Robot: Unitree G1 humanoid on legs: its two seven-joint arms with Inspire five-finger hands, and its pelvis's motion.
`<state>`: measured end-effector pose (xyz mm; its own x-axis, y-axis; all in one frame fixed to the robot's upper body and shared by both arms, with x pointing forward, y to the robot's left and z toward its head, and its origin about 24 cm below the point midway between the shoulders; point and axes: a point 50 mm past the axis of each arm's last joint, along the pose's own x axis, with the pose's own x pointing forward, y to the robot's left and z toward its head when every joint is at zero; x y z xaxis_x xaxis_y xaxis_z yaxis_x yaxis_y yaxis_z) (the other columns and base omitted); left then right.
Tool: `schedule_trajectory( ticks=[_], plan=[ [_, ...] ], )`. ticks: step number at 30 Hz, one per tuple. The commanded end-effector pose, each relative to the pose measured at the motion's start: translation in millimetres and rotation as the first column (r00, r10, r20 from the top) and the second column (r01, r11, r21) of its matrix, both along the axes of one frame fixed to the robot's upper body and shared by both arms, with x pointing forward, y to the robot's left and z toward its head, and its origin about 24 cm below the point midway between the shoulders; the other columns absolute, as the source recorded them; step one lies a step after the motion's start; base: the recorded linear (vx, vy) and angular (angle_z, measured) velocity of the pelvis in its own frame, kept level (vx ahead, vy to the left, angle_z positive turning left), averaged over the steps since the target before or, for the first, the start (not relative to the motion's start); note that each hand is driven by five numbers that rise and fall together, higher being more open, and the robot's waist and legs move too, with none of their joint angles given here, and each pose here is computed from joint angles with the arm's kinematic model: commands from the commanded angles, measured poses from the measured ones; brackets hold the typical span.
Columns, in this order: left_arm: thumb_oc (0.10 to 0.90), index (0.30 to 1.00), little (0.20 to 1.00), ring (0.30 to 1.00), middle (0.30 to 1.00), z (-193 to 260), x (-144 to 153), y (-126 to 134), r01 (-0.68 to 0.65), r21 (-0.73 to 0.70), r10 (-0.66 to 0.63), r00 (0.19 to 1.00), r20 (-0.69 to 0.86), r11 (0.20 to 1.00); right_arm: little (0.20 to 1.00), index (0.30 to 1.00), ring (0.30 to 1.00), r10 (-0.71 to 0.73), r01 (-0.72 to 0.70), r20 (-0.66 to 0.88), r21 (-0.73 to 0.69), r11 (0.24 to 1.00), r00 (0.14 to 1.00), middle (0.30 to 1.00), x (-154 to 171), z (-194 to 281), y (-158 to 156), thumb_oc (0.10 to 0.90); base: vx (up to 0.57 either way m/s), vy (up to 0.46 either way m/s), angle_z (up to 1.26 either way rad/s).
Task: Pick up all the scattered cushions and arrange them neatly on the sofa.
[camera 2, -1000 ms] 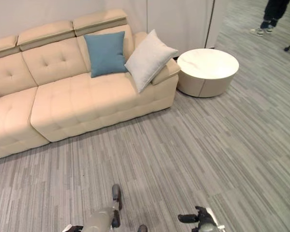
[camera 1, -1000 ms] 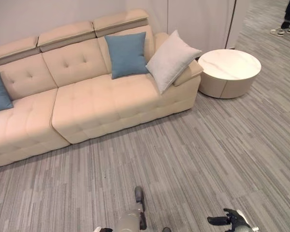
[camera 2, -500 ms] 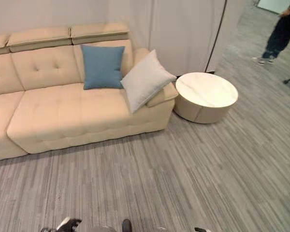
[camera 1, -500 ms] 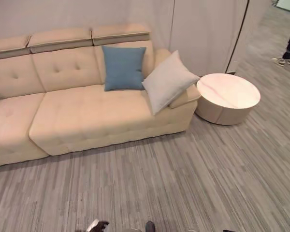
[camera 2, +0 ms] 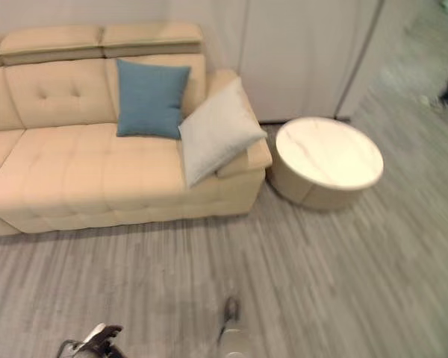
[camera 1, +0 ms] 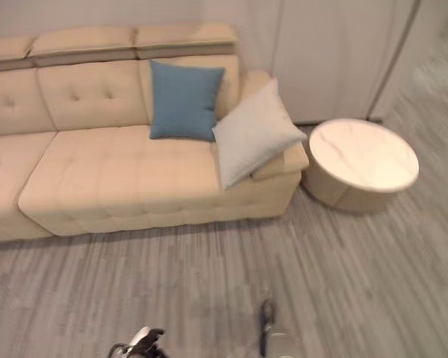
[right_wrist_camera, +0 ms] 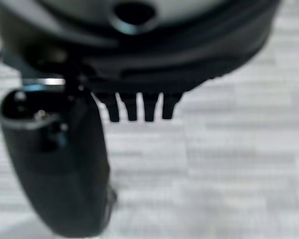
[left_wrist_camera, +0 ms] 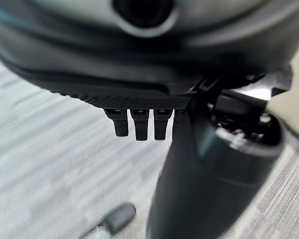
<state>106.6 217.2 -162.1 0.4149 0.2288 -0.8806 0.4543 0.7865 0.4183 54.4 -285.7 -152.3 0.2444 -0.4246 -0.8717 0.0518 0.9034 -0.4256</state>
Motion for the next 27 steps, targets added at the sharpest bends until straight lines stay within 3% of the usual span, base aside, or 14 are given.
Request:
schedule_trajectory(
  ticks=[1, 7, 16, 19, 20, 24, 27],
  plan=[
    [0.800, 0.900, 0.900, 0.900, 0.900, 3, 4, 6, -0.039, 0.000, 0.039, 0.998, 0.042, 0.999, 0.900, 0.900, 0.900, -0.003, 0.018, 0.150, -0.095, 0.995, 0.989, 0.900, 40, 21, -31, 0.800, 0.26, -0.275, 0.92],
    [0.800, 0.900, 0.900, 0.900, 0.900, 6, 14, 0, -0.066, -0.043, 0.070, 0.993, 0.093, 0.997, 0.900, 0.900, 0.900, -0.001, 0.019, 0.150, -0.116, 0.993, 0.989, 0.900, 40, 23, -33, 0.800, 0.32, -0.233, 0.38],
    [0.800, 0.900, 0.900, 0.900, 0.900, -1, -15, 9, -0.080, -0.003, 0.080, 0.997, -0.007, 0.997, 0.900, 0.900, 0.900, 0.098, -0.073, 0.186, -0.139, 0.988, 0.978, 0.900, 59, 27, -27, 0.800, 0.42, 0.087, 0.22],
    [0.800, 0.900, 0.900, 0.900, 0.900, -1, -15, 9, -0.080, -0.003, 0.080, 0.997, -0.007, 0.997, 0.900, 0.900, 0.900, 0.098, -0.073, 0.186, -0.139, 0.988, 0.978, 0.900, 59, 27, -27, 0.800, 0.21, 0.100, -0.37],
    [0.800, 0.900, 0.900, 0.900, 0.900, -3, -28, 15, -0.107, 0.021, 0.108, 0.993, -0.042, 0.994, 0.900, 0.900, 0.900, 0.060, -0.034, 0.227, -0.118, 0.992, 0.972, 0.900, 65, 28, -25, 0.800, 0.68, 0.402, -0.10],
    [0.800, 0.900, 0.900, 0.900, 0.900, -1, -25, 19, -0.123, 0.033, 0.124, 0.992, -0.024, 0.992, 0.900, 0.900, 0.900, 0.027, -0.002, 0.262, -0.096, 0.995, 0.965, 0.900, 71, 28, -21, 0.800, 0.30, 0.183, -0.53],
    [0.800, 0.900, 0.900, 0.900, 0.900, 13, 15, 30, -0.126, 0.054, 0.118, 0.985, 0.126, 0.991, 0.900, 0.900, 0.900, -0.001, 0.025, 0.282, -0.084, 0.996, 0.959, 0.900, 75, 28, -17, 0.800, 0.46, 0.059, 0.15]
  ],
)
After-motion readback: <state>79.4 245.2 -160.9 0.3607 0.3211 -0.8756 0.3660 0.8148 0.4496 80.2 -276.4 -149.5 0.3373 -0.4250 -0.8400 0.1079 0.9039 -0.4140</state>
